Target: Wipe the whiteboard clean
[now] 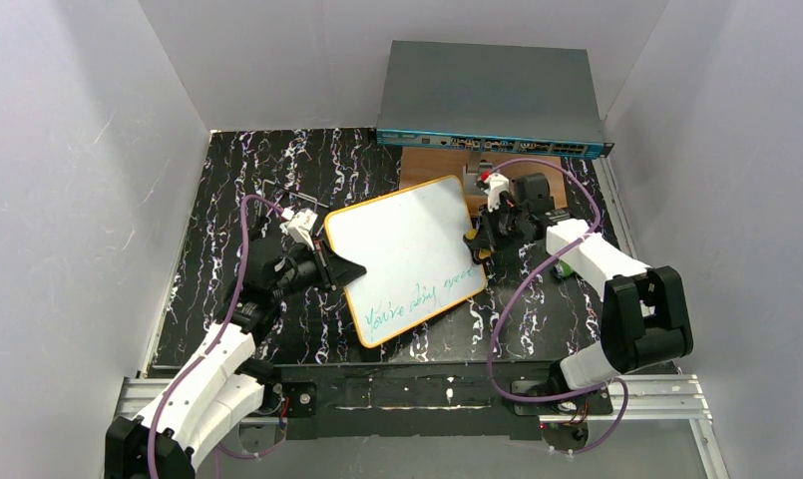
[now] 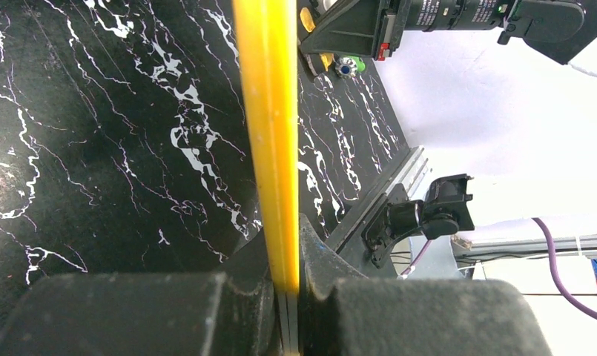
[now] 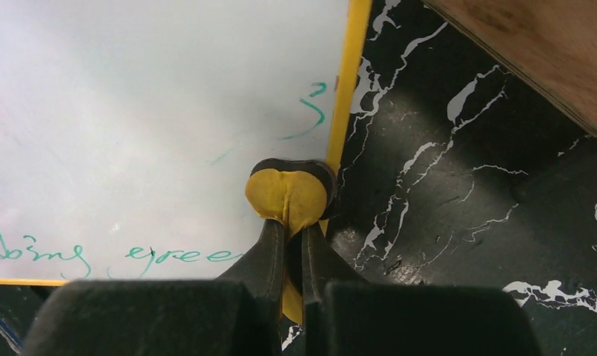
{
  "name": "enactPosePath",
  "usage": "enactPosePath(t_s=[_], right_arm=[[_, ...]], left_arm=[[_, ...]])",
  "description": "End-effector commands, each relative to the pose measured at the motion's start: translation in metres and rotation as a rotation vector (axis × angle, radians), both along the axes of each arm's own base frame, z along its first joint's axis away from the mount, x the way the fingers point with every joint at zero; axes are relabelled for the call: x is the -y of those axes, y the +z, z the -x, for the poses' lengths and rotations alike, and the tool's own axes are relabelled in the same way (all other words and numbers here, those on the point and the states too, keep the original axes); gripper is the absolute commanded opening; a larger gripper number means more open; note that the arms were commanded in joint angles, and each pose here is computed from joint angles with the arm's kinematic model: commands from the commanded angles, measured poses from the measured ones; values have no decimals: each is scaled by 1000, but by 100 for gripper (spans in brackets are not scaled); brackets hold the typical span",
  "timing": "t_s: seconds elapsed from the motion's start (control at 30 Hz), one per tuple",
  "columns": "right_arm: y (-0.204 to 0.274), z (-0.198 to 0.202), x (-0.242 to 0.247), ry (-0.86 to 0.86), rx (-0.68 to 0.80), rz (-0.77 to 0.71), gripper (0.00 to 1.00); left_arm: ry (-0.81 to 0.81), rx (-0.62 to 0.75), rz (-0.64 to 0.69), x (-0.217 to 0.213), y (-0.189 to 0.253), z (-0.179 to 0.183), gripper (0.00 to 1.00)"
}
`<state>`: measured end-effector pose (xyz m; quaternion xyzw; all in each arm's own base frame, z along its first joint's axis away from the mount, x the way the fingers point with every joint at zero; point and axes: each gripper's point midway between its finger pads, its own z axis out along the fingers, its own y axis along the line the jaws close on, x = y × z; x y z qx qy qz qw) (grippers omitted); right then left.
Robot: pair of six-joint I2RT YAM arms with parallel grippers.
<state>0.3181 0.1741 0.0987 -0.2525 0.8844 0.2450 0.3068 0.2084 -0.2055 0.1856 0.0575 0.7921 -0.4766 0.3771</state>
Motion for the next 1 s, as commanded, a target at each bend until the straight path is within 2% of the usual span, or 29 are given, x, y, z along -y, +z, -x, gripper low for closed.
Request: enactPosePath(t_s=[0.0,0.1,0.2,0.3,0.57,0.67,0.83,0.97], right_arm=[[15,24,-38,201,19,-87,1],[31,31,-55,263,79,-116,1],[41,-14,-29,75,188,-1,1],[55,-46,-10,-14,268,21,1],[56,-65,-12,40,302,61,1],[45,-53,-6,116,300,112,1],[-3,9,8,384,242,225,1],[-33,49,12,526,233,287,1]], left_arm=[[-142,22,-26,10,-4,21,0],[-148,27,-24,11,-3,23,0],[-157,28,-24,12,-3,24,0],[-173,20,-28,13,-3,26,0],[-193,24,-57,12,-3,28,0],[-191,28,-59,11,-3,28,0],[-189,59,-69,10,1,26,0],[-197,47,-92,8,-2,29,0]])
